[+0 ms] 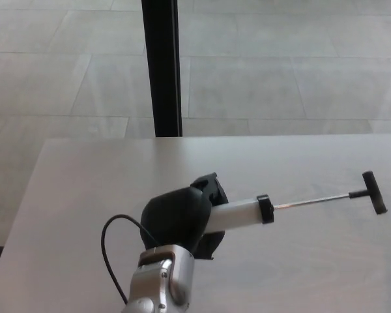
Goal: The robot uses its left hand to lift the air pump kept on the middle of the desk and use the right hand to compress the handle
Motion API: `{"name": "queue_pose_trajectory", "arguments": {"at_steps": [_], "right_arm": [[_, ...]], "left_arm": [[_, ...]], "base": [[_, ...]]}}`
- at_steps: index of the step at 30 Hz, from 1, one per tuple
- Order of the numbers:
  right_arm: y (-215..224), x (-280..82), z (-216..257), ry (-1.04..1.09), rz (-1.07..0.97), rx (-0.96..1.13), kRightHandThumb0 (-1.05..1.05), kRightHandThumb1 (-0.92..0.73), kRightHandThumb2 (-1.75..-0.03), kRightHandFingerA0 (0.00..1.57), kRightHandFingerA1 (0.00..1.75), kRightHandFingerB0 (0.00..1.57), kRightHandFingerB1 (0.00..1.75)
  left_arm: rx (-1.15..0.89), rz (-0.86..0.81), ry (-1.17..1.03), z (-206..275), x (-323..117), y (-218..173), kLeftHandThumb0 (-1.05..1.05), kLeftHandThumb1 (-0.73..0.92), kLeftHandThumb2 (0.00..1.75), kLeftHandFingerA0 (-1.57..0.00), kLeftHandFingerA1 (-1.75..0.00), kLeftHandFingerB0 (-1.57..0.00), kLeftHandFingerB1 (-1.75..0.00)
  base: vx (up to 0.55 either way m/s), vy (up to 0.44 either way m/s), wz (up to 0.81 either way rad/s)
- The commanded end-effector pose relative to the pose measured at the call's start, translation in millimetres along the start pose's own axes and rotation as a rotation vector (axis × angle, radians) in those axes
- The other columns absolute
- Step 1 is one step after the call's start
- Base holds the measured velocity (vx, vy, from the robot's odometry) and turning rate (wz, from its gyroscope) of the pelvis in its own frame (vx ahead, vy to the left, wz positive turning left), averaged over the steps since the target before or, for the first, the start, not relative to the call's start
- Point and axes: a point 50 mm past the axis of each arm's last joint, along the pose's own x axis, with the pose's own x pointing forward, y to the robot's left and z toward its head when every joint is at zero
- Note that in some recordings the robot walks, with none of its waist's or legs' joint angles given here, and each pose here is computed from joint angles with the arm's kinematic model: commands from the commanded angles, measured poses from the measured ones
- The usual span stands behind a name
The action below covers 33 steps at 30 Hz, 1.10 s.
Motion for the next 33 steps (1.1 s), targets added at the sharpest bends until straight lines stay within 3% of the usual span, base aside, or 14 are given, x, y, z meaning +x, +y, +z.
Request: {"name": "queue_pose_trajectory", "arguments": {"at_steps": [1, 4, 5, 7, 12, 13, 14, 17, 23, 24, 26, 28, 32, 33], "right_arm": [[6, 3, 1, 0.061, 0.048, 0.014, -0.82, -0.92, -0.75, 0.35, 0.42, 0.29, 0.34], [13, 10, 8, 0.062, 0.078, 0.011, -0.89, -0.92, -0.79, 0.19, 0.41, 0.16, 0.31], [15, 12, 9, 0.07, 0.084, 0.016, -0.35, -0.51, -1.13, 0.01, 0.51, 0.0, 0.48], [19, 16, 12, 0.085, 0.089, 0.03, -0.89, -0.85, -1.22, 0.04, 0.45, 0.1, 0.41], [24, 24, 19, 0.077, 0.079, 0.06, -0.86, -0.84, -1.22, 0.04, 0.35, 0.07, 0.32], [26, 26, 22, 0.074, 0.077, 0.077, -0.87, -0.92, -0.85, 0.05, 0.3, 0.12, 0.27], [28, 29, 27, 0.066, 0.083, 0.103, -0.89, -0.87, -1.25, 0.02, 0.24, 0.14, 0.27], [32, 34, 36, 0.059, 0.101, 0.166, -0.95, -0.86, -1.27, 0.0, 0.12, 0.12, 0.19], [39, 44, 44, 0.062, 0.17, 0.214, -1.02, -0.88, -1.33, 0.0, 0.18, 0.0, 0.01], [41, 46, 46, 0.059, 0.184, 0.22, -1.01, -0.92, -0.9, 0.0, 0.0, 0.0, 0.0], [45, 46, 50, 0.048, 0.193, 0.221, -1.05, -0.9, -1.33, 0.0, 0.16, 0.0, 0.0], [48, 47, 51, 0.049, 0.194, 0.244, -1.0, -0.92, -0.97, 0.0, 0.0, 0.0, 0.0], [59, 46, 53, 0.062, 0.192, 0.308, -1.05, -0.92, -1.34, 0.0, 0.15, 0.0, 0.0], [68, 42, 50, 0.072, 0.198, 0.343, -1.05, -0.92, -1.34, 0.0, 0.15, 0.0, 0.0]], "left_arm": [[-0.096, 0.015, -0.043, -3, 4, 6, -0.03, 0.6, 1.01, -0.77, -1.75, -0.62, -1.61], [-0.106, 0.029, -0.037, -10, 4, 7, -0.07, 0.61, 0.96, -0.83, -1.75, -0.65, -1.57], [-0.104, 0.025, -0.035, -11, 4, 7, -0.08, 0.65, 0.93, -0.8, -1.75, -0.62, -1.57], [-0.085, 0.022, -0.029, -12, 5, 8, -0.09, 0.65, 0.92, -0.82, -1.75, -0.65, -1.51], [-0.036, -0.016, -0.035, -12, 3, 7, -0.12, 0.65, 0.98, -0.77, -1.75, -0.6, -1.59], [-0.027, -0.015, -0.041, -12, 2, 6, -0.11, 0.63, 1.02, -0.78, -1.75, -0.6, -1.58], [-0.028, -0.018, -0.047, -15, 0, 4, -0.1, 0.6, 1.08, -0.8, -1.75, -0.66, -1.51], [-0.012, -0.029, -0.049, -19, -6, -2, -0.17, 0.56, 1.15, -1.15, -1.45, -0.93, -1.28], [0.05, -0.016, -0.082, -14, 0, 2, -0.07, 0.54, 1.13, -0.84, -1.75, -0.69, -1.64], [0.068, -0.014, -0.094, -14, 2, 4, -0.06, 0.54, 1.13, -0.84, -1.75, -0.69, -1.62], [0.06, 0.0, -0.102, -12, 4, 7, -0.07, 0.54, 1.14, -0.86, -1.75, -0.71, -1.64], [0.057, 0.004, -0.101, -12, 5, 8, -0.17, 0.55, 1.16, -1.19, -1.45, -0.98, -1.3], [0.027, 0.01, -0.091, -9, 7, 10, -0.16, 0.56, 1.17, -1.19, -1.43, -0.99, -1.29], [0.011, 0.021, -0.079, -7, 10, 11, -0.07, 0.58, 1.08, -0.88, -1.75, -0.7, -1.67]], "base": [[0.0, 0.0, 0.0], [0.0, 0.0, 0.0], [0.0, 0.0, 0.0], [0.0, 0.0, 0.0], [0.0, 0.0, 0.0], [0.0, 0.0, 0.0], [0.0, 0.0, 0.0], [0.0, 0.0, 0.0], [0.0, 0.0, 0.0], [0.0, 0.0, 0.0], [0.0, 0.0, 0.0], [0.0, 0.0, 0.0], [0.0, 0.0, 0.0], [0.0, 0.0, 0.0]]}}
